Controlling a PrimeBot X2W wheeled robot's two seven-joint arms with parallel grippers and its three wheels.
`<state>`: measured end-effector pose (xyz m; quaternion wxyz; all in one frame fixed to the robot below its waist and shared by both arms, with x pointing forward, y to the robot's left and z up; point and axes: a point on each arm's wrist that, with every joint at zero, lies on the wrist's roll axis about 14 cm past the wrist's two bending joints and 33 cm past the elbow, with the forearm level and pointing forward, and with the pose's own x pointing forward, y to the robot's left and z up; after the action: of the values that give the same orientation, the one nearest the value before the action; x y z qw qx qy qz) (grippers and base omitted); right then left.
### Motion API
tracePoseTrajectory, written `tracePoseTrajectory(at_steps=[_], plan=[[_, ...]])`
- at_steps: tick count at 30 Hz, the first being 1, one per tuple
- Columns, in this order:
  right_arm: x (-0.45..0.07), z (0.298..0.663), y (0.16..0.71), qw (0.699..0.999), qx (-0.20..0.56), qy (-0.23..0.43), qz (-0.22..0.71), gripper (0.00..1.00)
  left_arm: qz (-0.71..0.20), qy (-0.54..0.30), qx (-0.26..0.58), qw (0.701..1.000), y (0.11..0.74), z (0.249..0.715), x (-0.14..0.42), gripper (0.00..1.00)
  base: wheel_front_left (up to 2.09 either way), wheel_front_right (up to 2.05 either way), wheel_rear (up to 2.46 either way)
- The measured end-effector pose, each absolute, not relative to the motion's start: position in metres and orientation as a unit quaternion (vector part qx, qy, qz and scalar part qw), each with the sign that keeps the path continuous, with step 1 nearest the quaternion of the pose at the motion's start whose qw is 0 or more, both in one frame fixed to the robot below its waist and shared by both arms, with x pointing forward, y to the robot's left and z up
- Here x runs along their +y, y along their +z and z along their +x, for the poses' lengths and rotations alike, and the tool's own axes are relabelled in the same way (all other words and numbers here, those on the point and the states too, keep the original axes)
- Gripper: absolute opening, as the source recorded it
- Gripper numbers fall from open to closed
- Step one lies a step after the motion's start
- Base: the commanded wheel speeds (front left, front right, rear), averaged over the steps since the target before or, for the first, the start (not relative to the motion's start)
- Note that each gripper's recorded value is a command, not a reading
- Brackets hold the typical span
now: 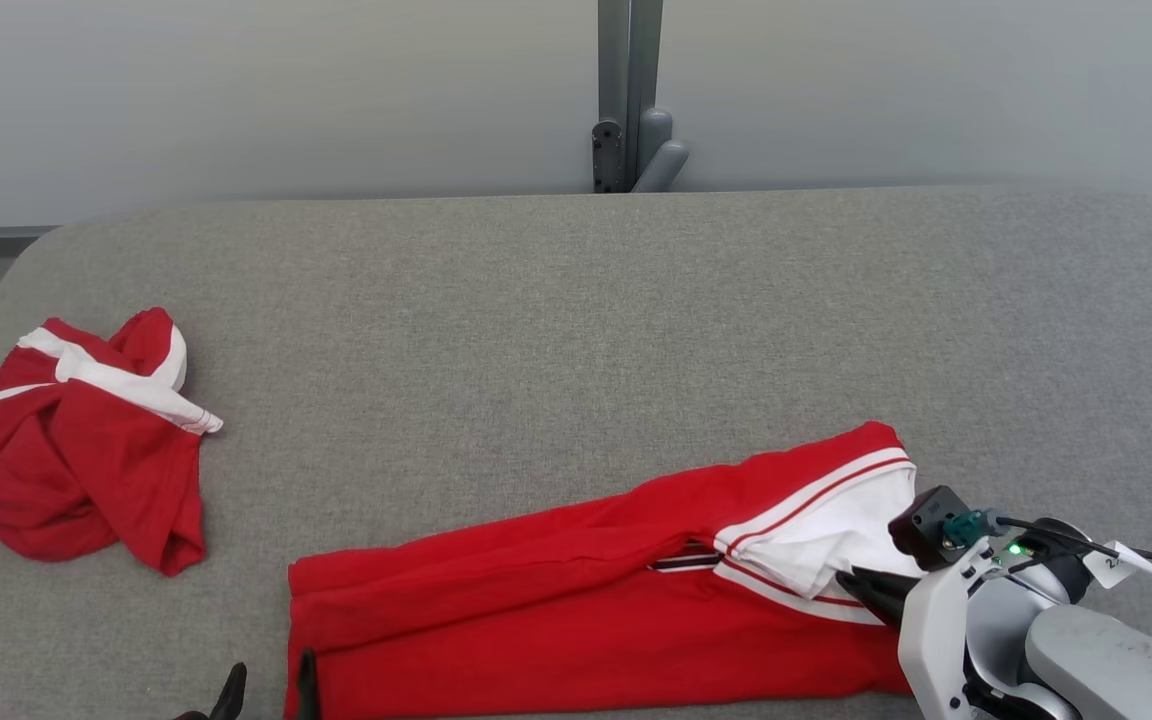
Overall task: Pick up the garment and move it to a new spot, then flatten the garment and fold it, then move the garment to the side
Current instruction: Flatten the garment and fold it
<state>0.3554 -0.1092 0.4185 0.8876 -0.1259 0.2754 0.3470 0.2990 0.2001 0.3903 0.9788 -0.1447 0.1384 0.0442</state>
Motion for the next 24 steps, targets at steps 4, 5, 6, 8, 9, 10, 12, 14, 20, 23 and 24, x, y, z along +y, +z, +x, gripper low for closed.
tracePoseTrajectory(at_steps=[4,5,6,8,9,10,12,14,20,23,24], plan=[[-0.104,0.351,0.421,0.889,0.273,0.352,-0.108,0.00,-0.145,0.041,0.135,0.979,0.392,0.300,0.199,1.00,0.00,0.00,0.00],[-0.101,0.348,0.422,0.888,0.273,0.355,-0.106,0.00,-0.145,0.040,0.134,0.980,0.393,0.301,0.198,1.00,0.00,0.00,0.00],[-0.100,0.346,0.422,0.888,0.273,0.356,-0.098,0.00,-0.145,0.039,0.133,0.980,0.393,0.301,0.198,1.00,0.00,0.00,0.00],[-0.097,0.341,0.422,0.888,0.273,0.360,-0.090,0.00,-0.145,0.038,0.131,0.980,0.394,0.302,0.197,1.00,0.00,0.00,0.00],[-0.096,0.338,0.422,0.888,0.272,0.361,-0.085,0.00,-0.145,0.037,0.130,0.980,0.395,0.303,0.197,1.00,0.00,0.00,0.00],[-0.095,0.336,0.422,0.888,0.273,0.362,-0.081,0.00,-0.145,0.035,0.129,0.980,0.396,0.303,0.196,1.00,0.00,0.00,0.00],[-0.095,0.330,0.420,0.887,0.276,0.362,-0.078,0.00,-0.145,0.032,0.128,0.981,0.397,0.304,0.195,1.00,0.00,0.00,0.00],[-0.095,0.324,0.415,0.885,0.283,0.363,-0.076,0.00,-0.145,0.029,0.127,0.981,0.398,0.305,0.193,1.00,0.00,0.00,0.00],[-0.096,0.306,0.398,0.876,0.302,0.365,-0.087,1.00,-0.146,0.020,0.127,0.981,0.398,0.307,0.187,1.00,0.00,0.00,0.00],[-0.088,0.300,0.398,0.876,0.296,0.374,-0.073,1.00,-0.146,0.018,0.126,0.981,0.399,0.308,0.186,1.00,0.00,0.00,0.00],[-0.083,0.299,0.403,0.878,0.287,0.378,-0.061,1.00,-0.146,0.017,0.125,0.981,0.400,0.308,0.186,1.00,0.00,0.00,0.00]])
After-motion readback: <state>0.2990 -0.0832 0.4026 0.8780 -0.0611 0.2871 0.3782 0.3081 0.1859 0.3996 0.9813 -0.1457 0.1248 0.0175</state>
